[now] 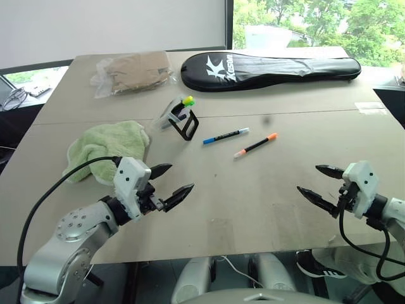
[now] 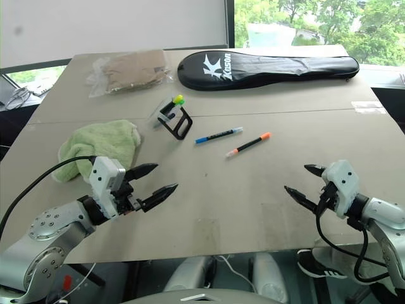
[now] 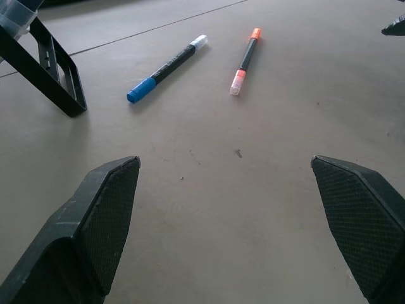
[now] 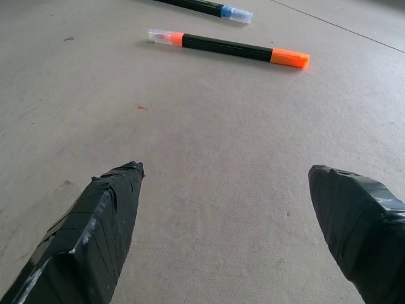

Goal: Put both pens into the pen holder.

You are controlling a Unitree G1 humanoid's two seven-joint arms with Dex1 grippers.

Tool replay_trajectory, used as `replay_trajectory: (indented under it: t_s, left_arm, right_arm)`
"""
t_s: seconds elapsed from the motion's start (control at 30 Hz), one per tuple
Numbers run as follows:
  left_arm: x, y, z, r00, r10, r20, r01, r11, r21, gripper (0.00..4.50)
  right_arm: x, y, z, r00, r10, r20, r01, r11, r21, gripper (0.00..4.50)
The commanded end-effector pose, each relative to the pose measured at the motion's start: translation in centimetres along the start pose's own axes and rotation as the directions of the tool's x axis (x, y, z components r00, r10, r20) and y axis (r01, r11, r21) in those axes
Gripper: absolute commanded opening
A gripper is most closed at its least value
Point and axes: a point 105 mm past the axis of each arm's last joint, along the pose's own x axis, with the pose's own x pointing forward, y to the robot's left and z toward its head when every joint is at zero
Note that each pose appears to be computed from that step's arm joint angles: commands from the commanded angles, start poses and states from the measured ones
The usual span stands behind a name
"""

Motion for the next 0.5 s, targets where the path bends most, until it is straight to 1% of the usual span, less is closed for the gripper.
replay_trajectory:
  t_s: [0.03,0.1,0.13,0.17,0.2,0.23,0.27,0.3,0.37,0.4,0.47,0.5]
  left_arm:
    - [1.0,0.0,0.8,0.999,-0.041,0.026,0.039,0.998,0.048,4.50]
    - [2.9,-0.2,1.8,0.994,-0.111,0.016,0.109,0.991,0.077,4.50]
    - [4.0,0.2,2.2,0.993,-0.118,-0.001,0.118,0.988,0.097,4.50]
    - [4.9,0.5,2.6,0.993,-0.118,-0.011,0.119,0.986,0.117,4.50]
    - [6.1,0.3,3.3,0.988,-0.151,-0.019,0.152,0.981,0.117,4.50]
    - [7.2,0.1,3.6,0.983,-0.175,-0.056,0.180,0.976,0.120,4.50]
    - [8.5,0.1,3.9,0.980,-0.167,-0.110,0.182,0.972,0.148,4.50]
    - [10.0,0.0,4.6,0.976,-0.159,-0.150,0.186,0.964,0.189,4.50]
    - [12.3,-0.6,5.8,0.965,-0.159,-0.209,0.205,0.953,0.223,4.50]
    - [13.6,-1.3,6.2,0.950,-0.188,-0.248,0.244,0.945,0.218,4.50]
    - [15.5,-3.0,6.2,0.891,-0.276,-0.360,0.348,0.925,0.152,4.50]
    - [16.4,-3.5,6.5,0.873,-0.299,-0.385,0.372,0.919,0.130,4.50]
  right_arm:
    - [0.0,-0.2,2.0,0.997,-0.018,0.073,0.021,0.999,-0.036,4.44]
    - [0.6,0.0,2.9,0.992,-0.031,0.119,0.034,0.999,-0.026,4.44]
    - [0.8,0.1,3.2,0.991,-0.031,0.131,0.035,0.999,-0.025,4.44]
    - [0.8,0.2,3.3,0.990,-0.031,0.134,0.036,0.999,-0.031,4.44]
    - [0.7,0.3,3.4,0.990,-0.032,0.134,0.037,0.999,-0.035,4.44]
    - [0.5,0.3,3.4,0.991,-0.034,0.132,0.040,0.998,-0.041,4.44]
    - [0.4,0.3,3.5,0.990,-0.038,0.132,0.044,0.998,-0.045,4.44]
    - [0.1,0.4,3.5,0.991,-0.040,0.125,0.045,0.998,-0.040,4.44]
    - [-0.4,0.3,3.4,0.992,-0.046,0.118,0.051,0.998,-0.041,4.44]
    - [-0.7,0.5,3.4,0.993,-0.039,0.114,0.044,0.998,-0.043,4.44]
    - [-1.3,0.6,3.3,0.993,-0.033,0.112,0.038,0.998,-0.043,4.44]
    - [-1.5,0.6,3.2,0.993,-0.035,0.112,0.040,0.998,-0.042,4.44]
